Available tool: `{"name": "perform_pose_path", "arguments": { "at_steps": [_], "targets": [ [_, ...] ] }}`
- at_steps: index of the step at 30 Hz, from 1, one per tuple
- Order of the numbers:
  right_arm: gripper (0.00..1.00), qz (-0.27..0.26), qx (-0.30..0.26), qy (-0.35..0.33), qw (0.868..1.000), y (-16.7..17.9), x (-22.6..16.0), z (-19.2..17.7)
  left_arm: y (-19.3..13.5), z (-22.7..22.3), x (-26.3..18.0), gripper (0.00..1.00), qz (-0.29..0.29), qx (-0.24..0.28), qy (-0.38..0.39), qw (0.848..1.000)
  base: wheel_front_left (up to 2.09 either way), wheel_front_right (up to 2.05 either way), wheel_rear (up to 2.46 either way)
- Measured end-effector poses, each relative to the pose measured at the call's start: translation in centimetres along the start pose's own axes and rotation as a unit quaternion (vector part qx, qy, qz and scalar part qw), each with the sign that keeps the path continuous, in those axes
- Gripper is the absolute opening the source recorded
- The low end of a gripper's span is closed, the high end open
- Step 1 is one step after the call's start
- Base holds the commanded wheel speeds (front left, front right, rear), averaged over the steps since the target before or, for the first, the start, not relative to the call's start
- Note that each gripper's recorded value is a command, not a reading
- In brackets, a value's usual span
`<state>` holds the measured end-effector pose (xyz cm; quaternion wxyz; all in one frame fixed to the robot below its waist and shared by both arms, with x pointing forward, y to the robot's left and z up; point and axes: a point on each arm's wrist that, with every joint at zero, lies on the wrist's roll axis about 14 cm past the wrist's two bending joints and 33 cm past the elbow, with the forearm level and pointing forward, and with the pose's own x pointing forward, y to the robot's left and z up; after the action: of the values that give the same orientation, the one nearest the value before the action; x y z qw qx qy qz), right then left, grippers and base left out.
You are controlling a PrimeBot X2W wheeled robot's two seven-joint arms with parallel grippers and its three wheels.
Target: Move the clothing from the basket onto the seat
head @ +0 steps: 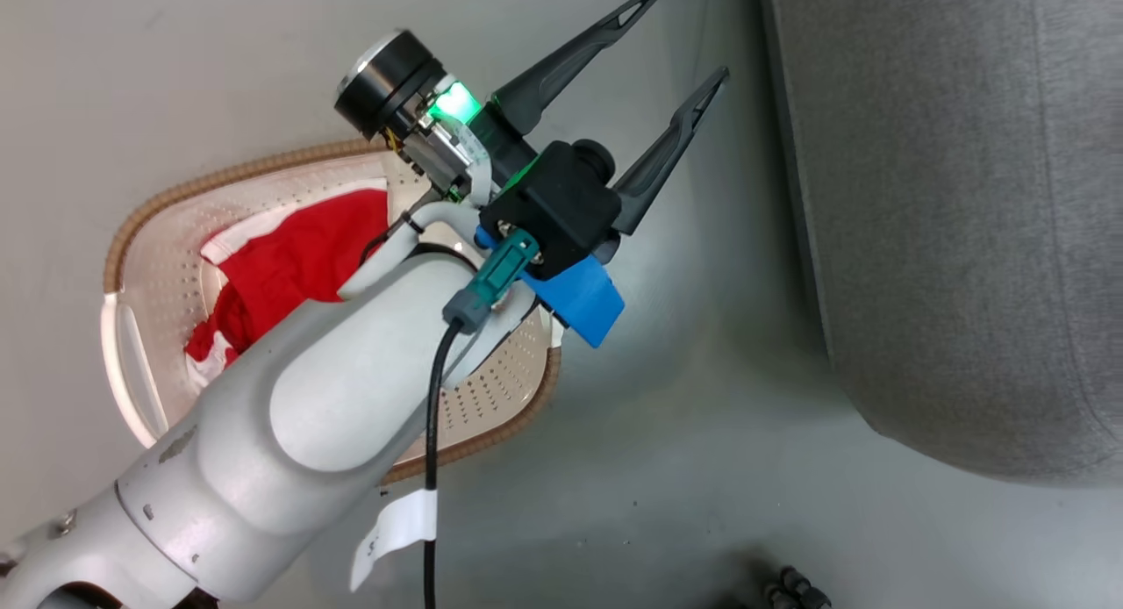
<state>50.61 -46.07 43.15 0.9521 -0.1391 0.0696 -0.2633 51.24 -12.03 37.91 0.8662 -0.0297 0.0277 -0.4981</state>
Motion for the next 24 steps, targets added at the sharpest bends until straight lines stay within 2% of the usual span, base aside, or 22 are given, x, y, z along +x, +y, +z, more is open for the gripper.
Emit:
{"name": "perform_pose_path", "arguments": {
  "at_steps": [5, 11, 17, 24],
  "targets": [
    [1.0, 0.001, -0.001, -0.031, 1.0, -1.3, -3.0, 2.5, -0.1, 2.5, -0.7, 1.0, 0.023, -0.005, -0.02, 1.0, 0.0, 0.0, 0.0],
    [1.0, 0.039, 0.016, -0.1, 0.994, 0.1, -6.2, 7.7, 0.8, 5.5, -2.6, 1.0, 0.076, -0.005, -0.035, 0.996, 0.0, 0.0, 0.0],
    [1.0, 0.101, 0.052, -0.16, 0.981, 3.8, -9.1, 12.4, 2.6, 9.2, -5.8, 1.0, 0.145, 0.007, -0.055, 0.988, 0.0, 0.0, 0.0],
    [1.0, 0.173, 0.102, -0.189, 0.961, 8.9, -12.3, 14.9, 5.1, 11.7, -12.0, 1.0, 0.242, 0.018, -0.069, 0.968, 0.0, 0.0, 0.0]
  ]
}}
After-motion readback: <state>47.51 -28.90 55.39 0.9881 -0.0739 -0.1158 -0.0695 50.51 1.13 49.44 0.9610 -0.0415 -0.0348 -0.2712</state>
